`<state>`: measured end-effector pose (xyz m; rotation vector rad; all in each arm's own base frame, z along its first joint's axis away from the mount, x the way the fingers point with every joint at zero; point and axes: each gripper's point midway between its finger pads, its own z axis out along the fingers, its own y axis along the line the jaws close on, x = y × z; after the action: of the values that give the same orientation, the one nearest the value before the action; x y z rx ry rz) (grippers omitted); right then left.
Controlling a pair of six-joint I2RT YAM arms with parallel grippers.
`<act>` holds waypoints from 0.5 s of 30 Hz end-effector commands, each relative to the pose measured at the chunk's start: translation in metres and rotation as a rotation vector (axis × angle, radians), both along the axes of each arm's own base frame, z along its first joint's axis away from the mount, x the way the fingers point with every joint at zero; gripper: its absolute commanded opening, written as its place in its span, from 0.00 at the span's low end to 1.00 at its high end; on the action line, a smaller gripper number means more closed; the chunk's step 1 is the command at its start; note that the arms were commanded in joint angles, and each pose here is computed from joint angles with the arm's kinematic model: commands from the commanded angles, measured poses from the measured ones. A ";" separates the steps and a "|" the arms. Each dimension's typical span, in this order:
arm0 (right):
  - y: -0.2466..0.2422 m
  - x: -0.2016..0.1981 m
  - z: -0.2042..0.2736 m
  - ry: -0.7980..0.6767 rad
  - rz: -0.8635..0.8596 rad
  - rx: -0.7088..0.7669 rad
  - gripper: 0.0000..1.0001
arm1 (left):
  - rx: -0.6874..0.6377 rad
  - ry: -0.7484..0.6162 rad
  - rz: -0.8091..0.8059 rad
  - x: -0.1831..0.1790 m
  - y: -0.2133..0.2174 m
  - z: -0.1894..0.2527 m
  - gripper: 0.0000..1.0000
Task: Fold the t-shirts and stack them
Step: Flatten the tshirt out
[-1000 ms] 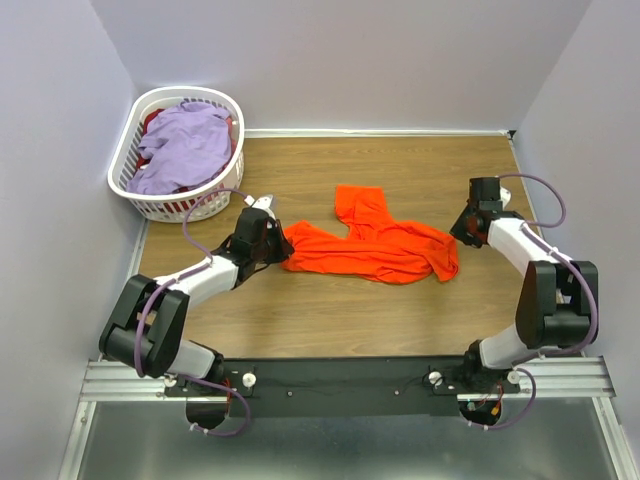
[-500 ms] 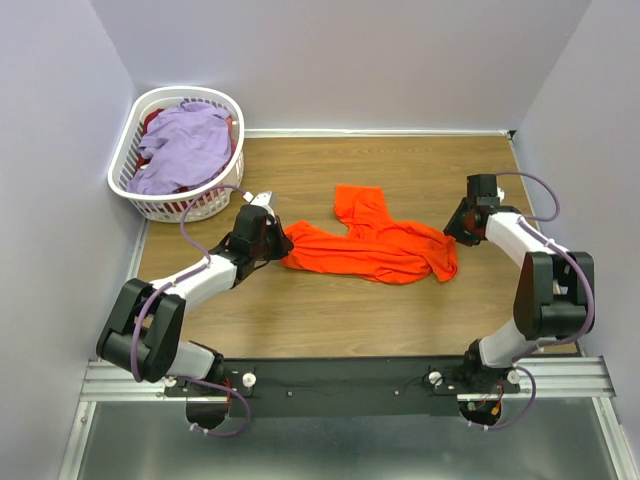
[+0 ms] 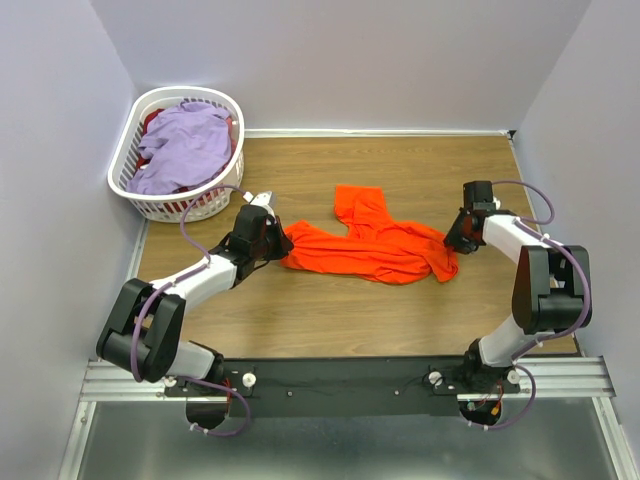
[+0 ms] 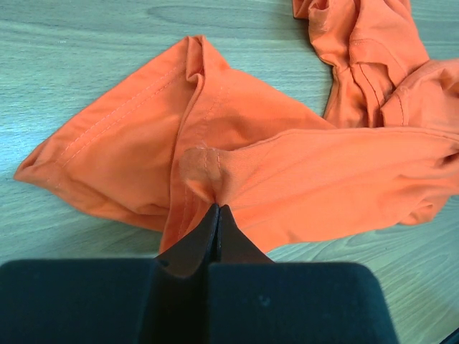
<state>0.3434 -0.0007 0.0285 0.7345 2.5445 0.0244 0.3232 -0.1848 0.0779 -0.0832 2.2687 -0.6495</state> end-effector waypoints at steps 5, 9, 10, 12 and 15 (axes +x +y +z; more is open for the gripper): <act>-0.007 -0.002 0.012 -0.022 -0.005 -0.047 0.09 | 0.008 0.004 0.017 -0.001 0.004 -0.004 0.00; -0.009 0.013 0.034 -0.087 -0.011 -0.055 0.01 | 0.004 0.004 0.013 0.009 0.000 -0.002 0.00; -0.008 0.017 0.040 -0.102 -0.012 -0.051 0.01 | 0.000 0.003 0.013 0.012 -0.001 0.000 0.00; -0.006 0.031 0.057 -0.151 -0.018 -0.037 0.01 | -0.012 -0.025 0.015 0.031 -0.005 0.013 0.00; -0.005 0.050 0.078 -0.211 -0.024 -0.027 0.01 | 0.002 -0.068 0.028 0.069 -0.003 0.035 0.00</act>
<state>0.3660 -0.0049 0.0662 0.7143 2.4451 0.0294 0.3445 -0.1882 0.0776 -0.1003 2.2904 -0.6371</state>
